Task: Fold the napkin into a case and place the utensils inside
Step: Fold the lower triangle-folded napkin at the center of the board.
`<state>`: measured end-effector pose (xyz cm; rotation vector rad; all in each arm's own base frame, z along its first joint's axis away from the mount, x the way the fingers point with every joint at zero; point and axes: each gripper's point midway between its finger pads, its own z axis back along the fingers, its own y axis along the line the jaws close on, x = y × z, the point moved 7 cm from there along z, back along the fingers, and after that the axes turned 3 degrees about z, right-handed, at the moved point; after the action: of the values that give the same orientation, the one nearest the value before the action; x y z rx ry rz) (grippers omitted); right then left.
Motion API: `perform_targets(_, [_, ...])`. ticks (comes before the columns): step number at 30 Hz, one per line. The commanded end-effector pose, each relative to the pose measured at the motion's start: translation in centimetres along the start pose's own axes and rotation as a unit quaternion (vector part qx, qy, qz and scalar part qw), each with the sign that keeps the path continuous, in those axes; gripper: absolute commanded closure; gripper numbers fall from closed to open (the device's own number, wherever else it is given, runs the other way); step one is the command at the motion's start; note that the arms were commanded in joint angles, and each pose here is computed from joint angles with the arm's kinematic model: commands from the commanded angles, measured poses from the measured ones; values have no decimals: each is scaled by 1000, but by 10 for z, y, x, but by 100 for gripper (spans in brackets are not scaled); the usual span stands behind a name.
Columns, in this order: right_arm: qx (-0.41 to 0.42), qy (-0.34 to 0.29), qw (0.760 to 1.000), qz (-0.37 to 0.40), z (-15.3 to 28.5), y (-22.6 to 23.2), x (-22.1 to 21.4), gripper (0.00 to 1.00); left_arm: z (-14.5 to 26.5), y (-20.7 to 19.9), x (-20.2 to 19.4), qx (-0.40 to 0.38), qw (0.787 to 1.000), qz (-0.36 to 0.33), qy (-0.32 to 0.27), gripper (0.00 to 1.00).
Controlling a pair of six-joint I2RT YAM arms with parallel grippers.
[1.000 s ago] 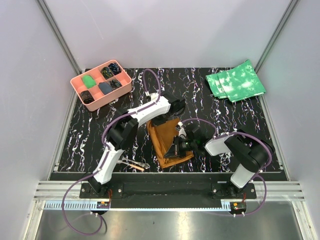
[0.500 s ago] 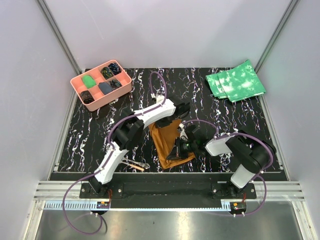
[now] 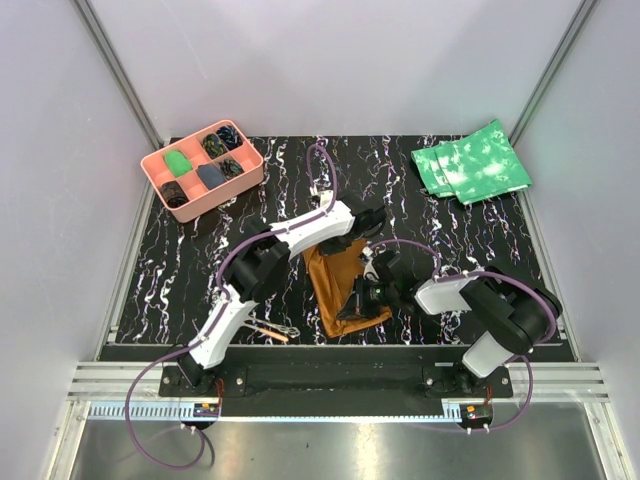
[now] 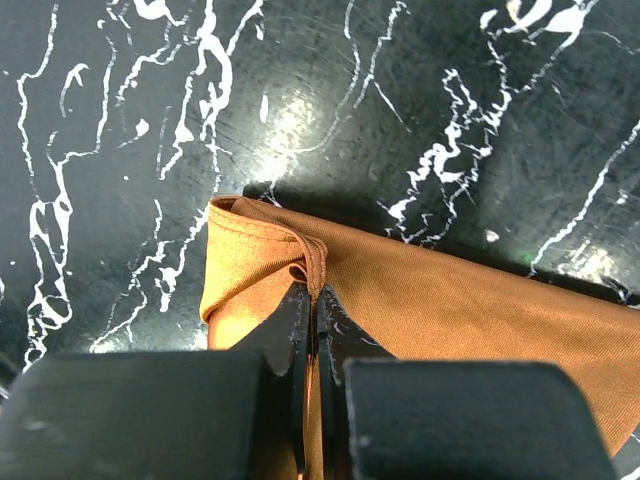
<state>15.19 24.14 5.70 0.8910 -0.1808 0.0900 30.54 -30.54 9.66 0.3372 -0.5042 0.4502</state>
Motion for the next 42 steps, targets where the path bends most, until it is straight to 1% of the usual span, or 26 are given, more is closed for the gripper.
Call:
perform_targets(1, [-35,66,997,-30,11,-15,-31,94,0,-17,27,-41,996,45,-66,100])
perform_targets(3, [-37,65,997,-29,11,-15,-30,91,-1,-18,25,-43,996,40,-63,100])
perform_targets(4, [-38,65,997,-27,11,-15,-30,87,-2,-19,25,-43,996,40,-64,100])
perform_targets(7, [-42,63,997,-24,13,-13,-29,83,-4,-20,24,-47,996,38,-62,100])
perform_targets(10, [-53,50,997,-12,20,-10,-24,71,-4,-21,23,-53,996,37,-61,100])
perform_targets(12, [-87,46,995,3,31,-11,-24,62,-5,-21,23,-56,996,34,-61,100])
perform_targets(13, [-92,20,995,18,37,-3,-12,58,-5,-20,22,-56,996,26,-61,100])
perform_targets(14, [-106,23,994,17,43,-3,-12,55,-5,-22,21,-62,996,26,-60,100])
perform_targets(15, [-108,16,994,24,46,-1,-9,47,-5,-22,21,-65,996,24,-60,100])
perform_targets(16, [-109,-2,993,41,49,3,-1,43,-5,-21,22,-65,996,20,-60,100])
perform_targets(18, [-111,-8,992,61,49,4,5,39,-4,-23,22,-72,996,21,-58,100])
perform_targets(22, [-125,-7,989,77,41,6,20,35,-3,-23,22,-76,996,15,-54,100])
perform_targets(24, [-132,-9,988,86,39,6,25,35,-1,-23,23,-79,995,16,-55,100])
perform_targets(30, [-157,-27,983,92,50,0,31,34,2,-19,20,-100,994,4,-45,100])
perform_targets(37, [-136,-59,983,113,68,10,40,32,7,-17,15,-146,989,-11,-28,100])
perform_targets(41, [-119,-70,983,121,70,15,53,31,13,-12,16,-161,986,-14,-28,96])
perform_targets(42, [-112,-60,985,117,66,14,54,31,14,-11,16,-163,986,-15,-26,96])
